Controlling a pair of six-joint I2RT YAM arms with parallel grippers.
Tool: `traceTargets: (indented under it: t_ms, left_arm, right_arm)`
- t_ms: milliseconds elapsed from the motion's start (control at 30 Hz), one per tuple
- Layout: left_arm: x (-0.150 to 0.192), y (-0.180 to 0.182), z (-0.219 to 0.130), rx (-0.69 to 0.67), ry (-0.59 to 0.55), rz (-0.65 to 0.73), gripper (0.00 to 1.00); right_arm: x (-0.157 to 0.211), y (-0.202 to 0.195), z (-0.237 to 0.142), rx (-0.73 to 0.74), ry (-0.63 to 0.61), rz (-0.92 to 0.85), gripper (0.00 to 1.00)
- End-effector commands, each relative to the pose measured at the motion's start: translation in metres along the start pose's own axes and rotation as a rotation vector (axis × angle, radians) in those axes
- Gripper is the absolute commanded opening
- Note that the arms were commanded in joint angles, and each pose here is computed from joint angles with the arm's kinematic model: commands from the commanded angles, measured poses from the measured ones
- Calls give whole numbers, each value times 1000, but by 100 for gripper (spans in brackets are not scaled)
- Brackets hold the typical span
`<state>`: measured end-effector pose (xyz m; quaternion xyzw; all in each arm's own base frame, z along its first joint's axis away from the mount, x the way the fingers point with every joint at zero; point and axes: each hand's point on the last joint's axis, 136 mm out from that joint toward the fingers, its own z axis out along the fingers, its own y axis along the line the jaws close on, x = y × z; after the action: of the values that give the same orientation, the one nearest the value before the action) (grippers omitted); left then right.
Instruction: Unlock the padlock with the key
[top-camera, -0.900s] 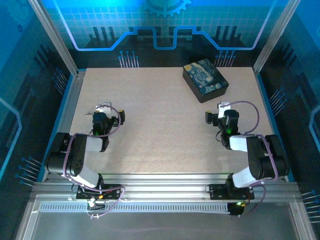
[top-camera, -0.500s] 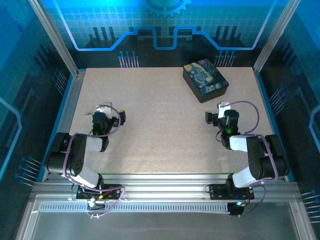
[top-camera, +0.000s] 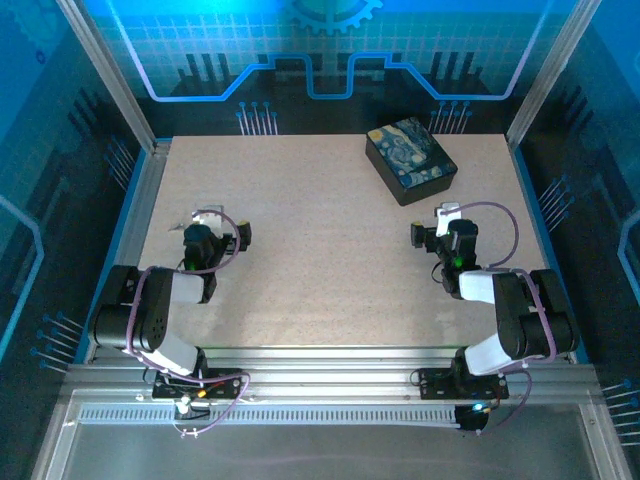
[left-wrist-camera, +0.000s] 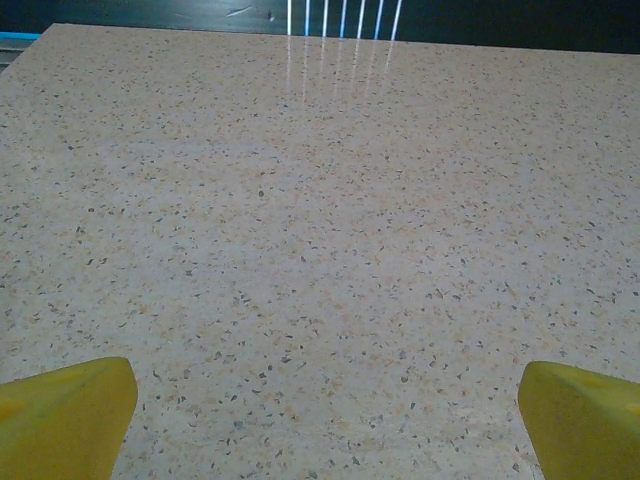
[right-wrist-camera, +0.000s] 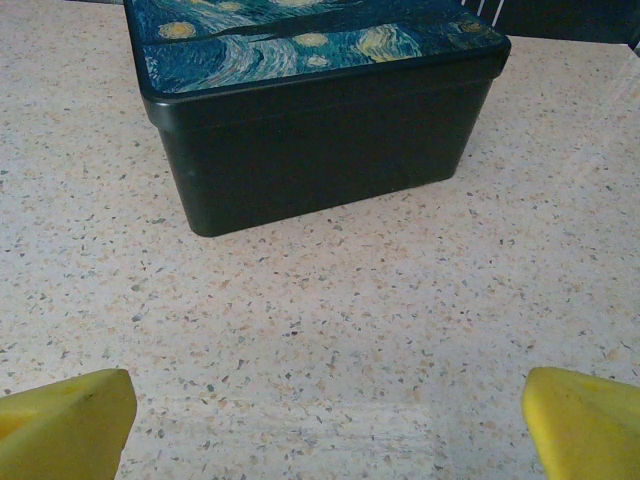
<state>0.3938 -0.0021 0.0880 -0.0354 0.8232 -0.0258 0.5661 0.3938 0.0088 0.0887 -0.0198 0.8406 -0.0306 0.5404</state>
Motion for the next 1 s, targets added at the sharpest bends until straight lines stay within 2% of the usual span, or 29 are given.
traceTargets:
  t_ms: [0, 167, 233, 333, 400, 567, 667, 733, 867, 967]
  left_arm:
    - [-7, -2, 2, 19, -15, -6, 99]
    - [-16, 4, 1, -16, -10, -21, 99]
    - [-31, 20, -4, -119, 23, -50, 99]
    - [-55, 47, -14, -308, 113, -84, 99]
    - [-70, 53, -18, -359, 114, -133, 99]
    - [-81, 43, -20, -323, 147, -246, 99]
    - [-76, 38, -21, -336, 206, -265, 99]
    - [-73, 29, -22, -329, 241, -248, 99]
    - [-76, -8, -23, -255, 262, -128, 99]
    - [-81, -30, -23, -208, 271, -76, 99]
  right_arm:
    - [-9, 1, -1, 11, -39, 10, 100]
    - [-17, 0, -3, 15, -46, 9, 100]
    - [-33, -1, -12, 8, 30, 20, 100]
    - [-50, -12, -14, 1, 132, 142, 100]
    - [-58, -23, -4, -11, 186, 228, 100]
    - [-88, -64, 40, -22, 203, 451, 97]
    - [-105, -77, 73, -65, 233, 496, 96]
    - [-113, -82, 94, -96, 251, 513, 95]
    - [-121, -86, 124, -147, 276, 523, 94]
    - [-115, -85, 144, -171, 319, 511, 93]
